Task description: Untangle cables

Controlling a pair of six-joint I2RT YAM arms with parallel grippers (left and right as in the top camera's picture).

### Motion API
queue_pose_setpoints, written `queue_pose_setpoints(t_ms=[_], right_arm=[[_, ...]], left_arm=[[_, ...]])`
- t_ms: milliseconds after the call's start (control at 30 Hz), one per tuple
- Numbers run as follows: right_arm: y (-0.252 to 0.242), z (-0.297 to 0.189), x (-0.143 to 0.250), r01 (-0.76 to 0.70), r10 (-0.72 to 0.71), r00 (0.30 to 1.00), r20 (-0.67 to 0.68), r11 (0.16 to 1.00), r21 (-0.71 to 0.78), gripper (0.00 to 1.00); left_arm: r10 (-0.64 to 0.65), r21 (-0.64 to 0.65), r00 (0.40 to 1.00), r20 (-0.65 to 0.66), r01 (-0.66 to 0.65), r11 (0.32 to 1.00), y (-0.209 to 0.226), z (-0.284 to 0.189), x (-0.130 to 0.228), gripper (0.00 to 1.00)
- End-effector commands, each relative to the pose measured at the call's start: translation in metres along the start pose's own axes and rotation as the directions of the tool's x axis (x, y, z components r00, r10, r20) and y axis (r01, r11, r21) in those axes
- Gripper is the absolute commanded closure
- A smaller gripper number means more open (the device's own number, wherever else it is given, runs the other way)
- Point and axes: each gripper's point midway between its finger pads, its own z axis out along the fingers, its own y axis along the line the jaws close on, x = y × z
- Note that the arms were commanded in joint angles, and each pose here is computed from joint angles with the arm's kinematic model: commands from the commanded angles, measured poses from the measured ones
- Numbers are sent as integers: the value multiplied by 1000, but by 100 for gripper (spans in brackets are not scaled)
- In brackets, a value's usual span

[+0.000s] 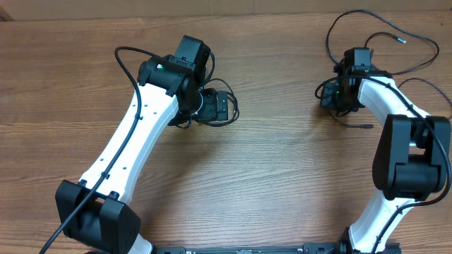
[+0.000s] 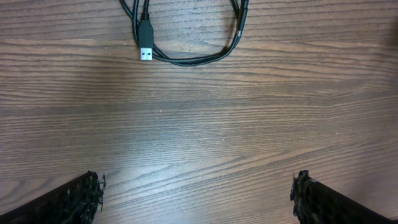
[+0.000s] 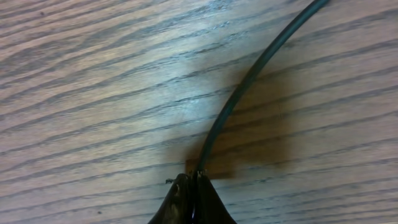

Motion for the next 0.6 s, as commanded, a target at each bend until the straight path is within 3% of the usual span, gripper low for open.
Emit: queue_pose_setpoints(t_ms=[0,100,200,267,300,400,433,567], right_arm=[[-9,-17,-12,-2,-1,998,55,999,54,96],[-13,-21,-13,-4,-1,998,63,997,78,95],[-12,-30,-16,-26,20,996,85,997,72,81],[-11,-45,-24,-85,77,989,128,995,59,54],[-11,-50,-27,-98,90,986,140,994,55,51],[-12,-71,-36,-146,136,972,190,989,38,16],[-13,-77,-38,-159,149,968,200,987,34,9],[-20,-89,-35,-239,230,952,203,971,24,7]], left_arm=[[6,8,1000,-11,-6,1000,-2,2,1,1],[6,8,1000,-10,-6,1000,-2,2,1,0],[6,9,1000,-8,-6,1000,-3,2,0,0],[6,10,1000,-7,-6,1000,-3,2,0,0],[6,10,1000,-7,-6,1000,-3,2,0,1],[6,10,1000,-8,-6,1000,-3,2,0,1],[6,10,1000,-8,-6,1000,-3,2,0,1],[6,10,1000,-7,-6,1000,-3,2,0,1]])
